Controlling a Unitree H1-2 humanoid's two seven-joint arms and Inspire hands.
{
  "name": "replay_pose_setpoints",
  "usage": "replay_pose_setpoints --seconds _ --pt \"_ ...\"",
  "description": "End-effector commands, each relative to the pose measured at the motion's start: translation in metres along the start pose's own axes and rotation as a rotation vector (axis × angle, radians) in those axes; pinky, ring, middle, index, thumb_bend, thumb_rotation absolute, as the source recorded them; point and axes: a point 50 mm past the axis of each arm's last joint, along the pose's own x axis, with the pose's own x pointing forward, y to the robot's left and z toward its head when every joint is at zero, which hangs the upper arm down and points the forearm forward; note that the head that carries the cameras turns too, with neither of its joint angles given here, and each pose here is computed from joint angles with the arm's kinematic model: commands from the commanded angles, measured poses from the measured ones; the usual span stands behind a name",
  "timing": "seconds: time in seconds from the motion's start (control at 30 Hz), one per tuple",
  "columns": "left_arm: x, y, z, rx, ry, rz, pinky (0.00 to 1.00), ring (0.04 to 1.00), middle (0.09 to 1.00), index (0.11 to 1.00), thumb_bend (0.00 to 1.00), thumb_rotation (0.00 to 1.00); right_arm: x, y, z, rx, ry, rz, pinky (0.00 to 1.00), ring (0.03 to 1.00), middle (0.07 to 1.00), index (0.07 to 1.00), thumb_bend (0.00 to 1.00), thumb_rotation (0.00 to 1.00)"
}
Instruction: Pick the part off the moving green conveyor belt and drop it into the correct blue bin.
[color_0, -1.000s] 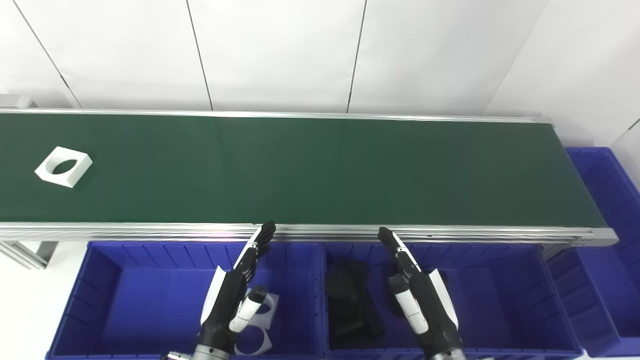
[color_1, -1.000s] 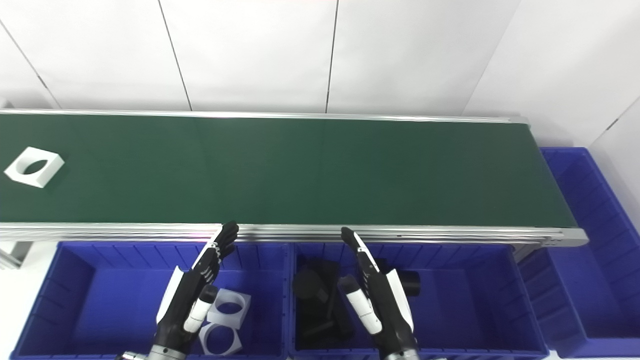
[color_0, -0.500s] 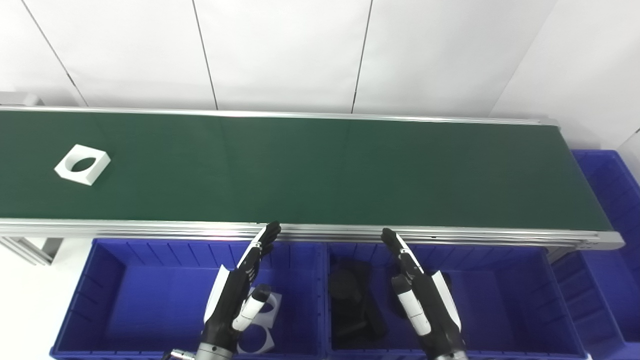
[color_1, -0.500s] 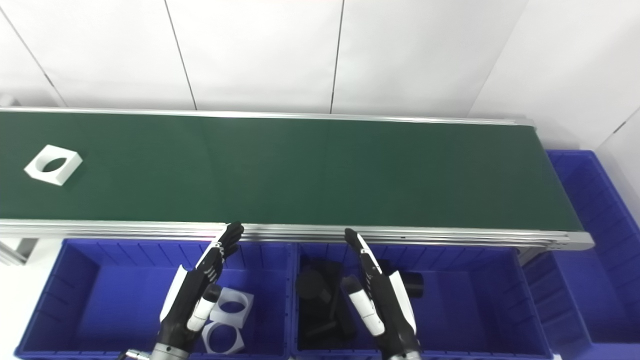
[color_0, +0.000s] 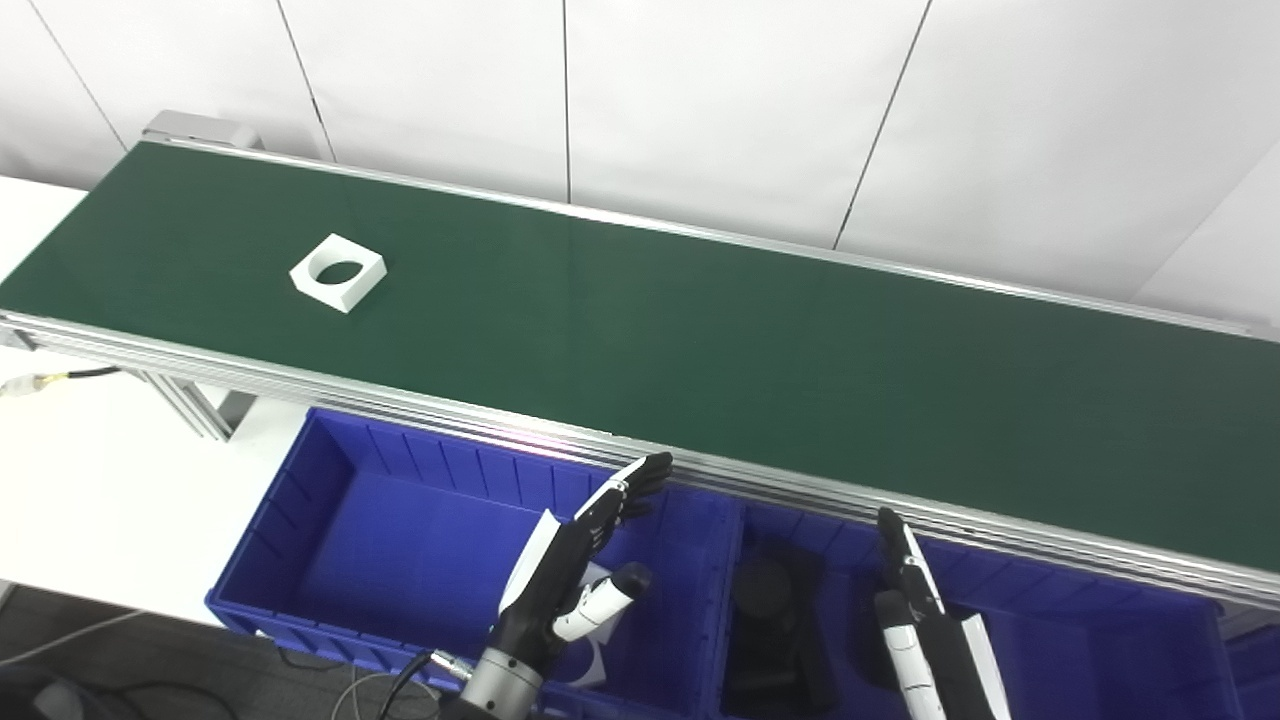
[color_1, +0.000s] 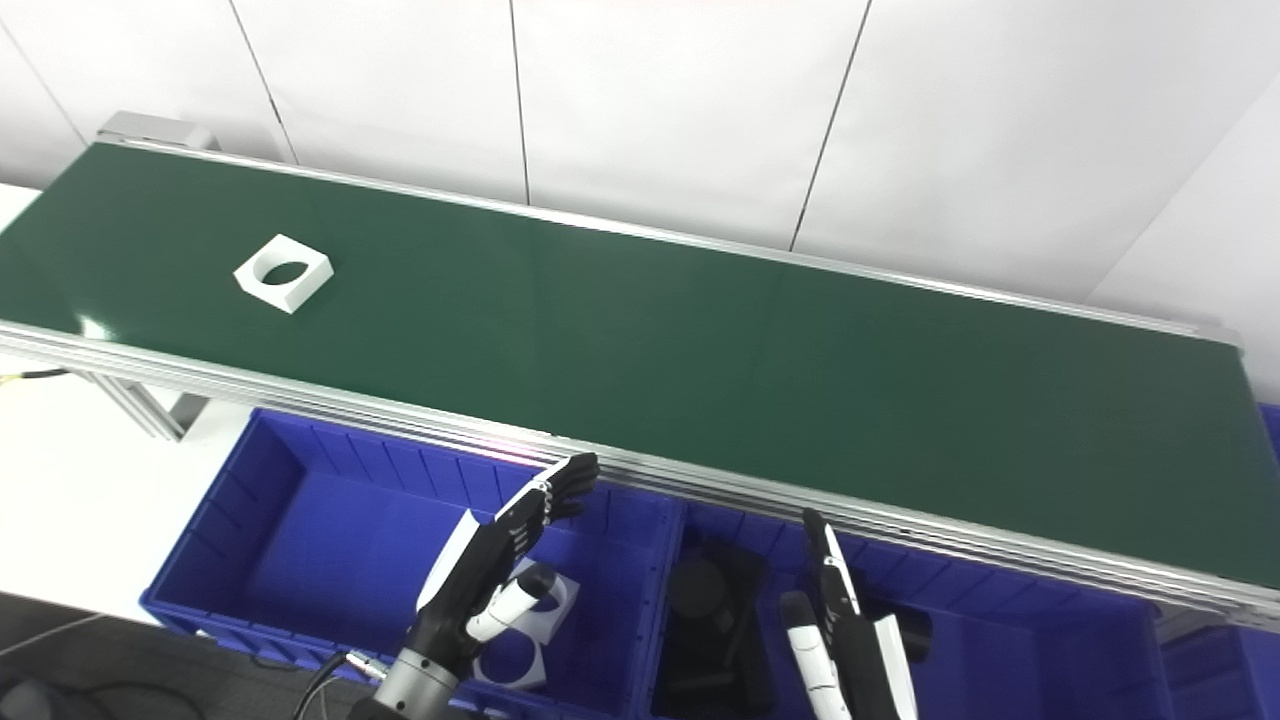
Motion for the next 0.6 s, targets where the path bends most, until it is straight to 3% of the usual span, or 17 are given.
replay_pose_setpoints --seconds 0.0,0.4,0.57 --pt "0.007 -0.001 0.008 -0.002 -0.07 0.016 0.84 0.878 0.89 0.879 0.76 0.91 0.002 -0.001 0.008 -0.004 -0.056 -0.006 1.0 1.0 0.997 0.992 0.55 1.0" --pt "0.007 0.001 0.014 -0.068 -0.088 0.024 0.83 0.868 0.881 0.868 0.81 0.9 0.004 -0.002 0.008 -0.001 -0.047 0.007 1.0 1.0 1.0 0.996 0.56 1.0" --pt "0.008 0.005 0.018 -0.029 -0.109 0.035 0.85 0.881 0.889 0.877 0.84 0.95 0.006 -0.002 0.007 -0.009 -0.059 0.003 1.0 0.999 0.989 0.983 0.55 1.0"
